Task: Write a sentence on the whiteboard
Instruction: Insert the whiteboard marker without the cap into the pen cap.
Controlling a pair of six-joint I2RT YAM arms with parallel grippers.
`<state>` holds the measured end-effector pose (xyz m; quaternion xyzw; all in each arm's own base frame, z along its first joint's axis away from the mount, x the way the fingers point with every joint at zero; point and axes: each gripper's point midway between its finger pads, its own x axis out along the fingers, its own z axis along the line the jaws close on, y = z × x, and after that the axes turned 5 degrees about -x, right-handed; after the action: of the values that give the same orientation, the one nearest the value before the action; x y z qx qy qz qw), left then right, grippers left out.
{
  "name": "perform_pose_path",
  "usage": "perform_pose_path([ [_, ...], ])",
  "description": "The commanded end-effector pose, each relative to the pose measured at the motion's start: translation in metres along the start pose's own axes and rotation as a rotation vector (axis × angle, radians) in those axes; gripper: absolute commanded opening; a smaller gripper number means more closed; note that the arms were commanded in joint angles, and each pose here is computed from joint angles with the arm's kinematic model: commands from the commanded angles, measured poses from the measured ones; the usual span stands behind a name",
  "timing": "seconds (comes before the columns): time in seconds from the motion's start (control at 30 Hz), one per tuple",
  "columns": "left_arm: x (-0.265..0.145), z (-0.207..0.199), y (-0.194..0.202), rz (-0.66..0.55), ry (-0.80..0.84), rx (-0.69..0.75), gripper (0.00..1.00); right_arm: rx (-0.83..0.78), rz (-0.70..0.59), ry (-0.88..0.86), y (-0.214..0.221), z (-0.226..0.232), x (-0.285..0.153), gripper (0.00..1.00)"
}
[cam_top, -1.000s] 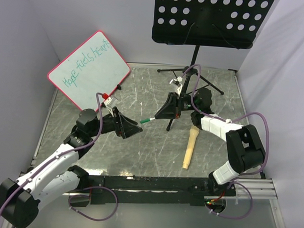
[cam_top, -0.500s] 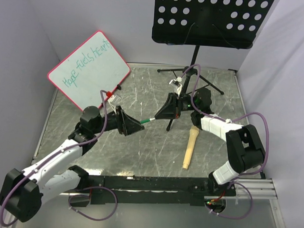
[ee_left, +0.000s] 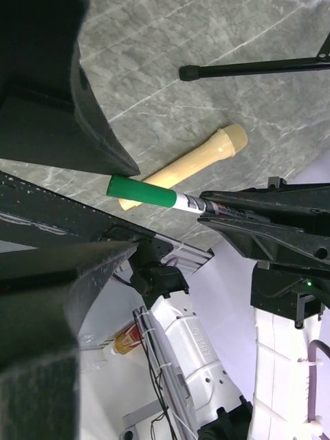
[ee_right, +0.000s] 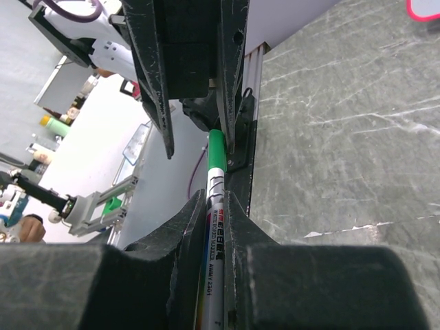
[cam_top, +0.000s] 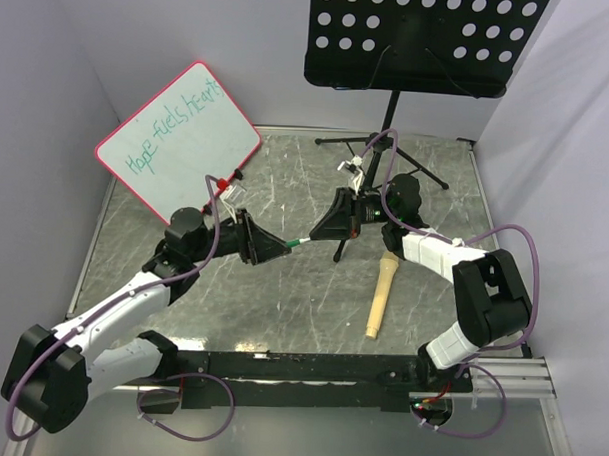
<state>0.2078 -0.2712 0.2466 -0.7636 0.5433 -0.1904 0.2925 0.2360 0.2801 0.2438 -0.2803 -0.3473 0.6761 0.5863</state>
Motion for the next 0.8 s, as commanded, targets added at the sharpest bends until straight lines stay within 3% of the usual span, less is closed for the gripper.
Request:
perform_pose_path([
  [0.0,0.003,-0.021,-0.015,-0.01,0.07,0.073,0.44,-0.089,-0.012,-0.007,-0.01,0.011,0.002,0.0],
  [0.07,0.004,-0.021,-0.013,0.003,0.074,0.067,0.38,-0.086,-0.014,-0.003,-0.01,0.009,0.001,0.0],
  [0.13,0.005,-0.023,-0.012,0.012,0.09,0.064,0.26,-0.082,-0.012,-0.002,-0.009,0.008,0.002,0.0],
  [0.23,0.008,-0.023,-0.013,0.018,0.094,0.057,0.2,-0.077,-0.011,0.006,-0.008,0.007,0.002,0.0],
  [0.27,0.009,-0.024,-0.014,0.016,0.1,0.056,0.15,-0.075,-0.009,0.007,-0.009,0.007,0.002,0.0],
  [0.3,0.009,-0.026,-0.015,0.013,0.106,0.056,0.03,-0.086,-0.009,0.012,-0.009,0.006,0.003,0.0],
  [0.77,0.034,-0.042,-0.013,-0.028,0.163,0.025,0.01,-0.088,0.034,0.024,0.003,0.008,0.021,0.0],
])
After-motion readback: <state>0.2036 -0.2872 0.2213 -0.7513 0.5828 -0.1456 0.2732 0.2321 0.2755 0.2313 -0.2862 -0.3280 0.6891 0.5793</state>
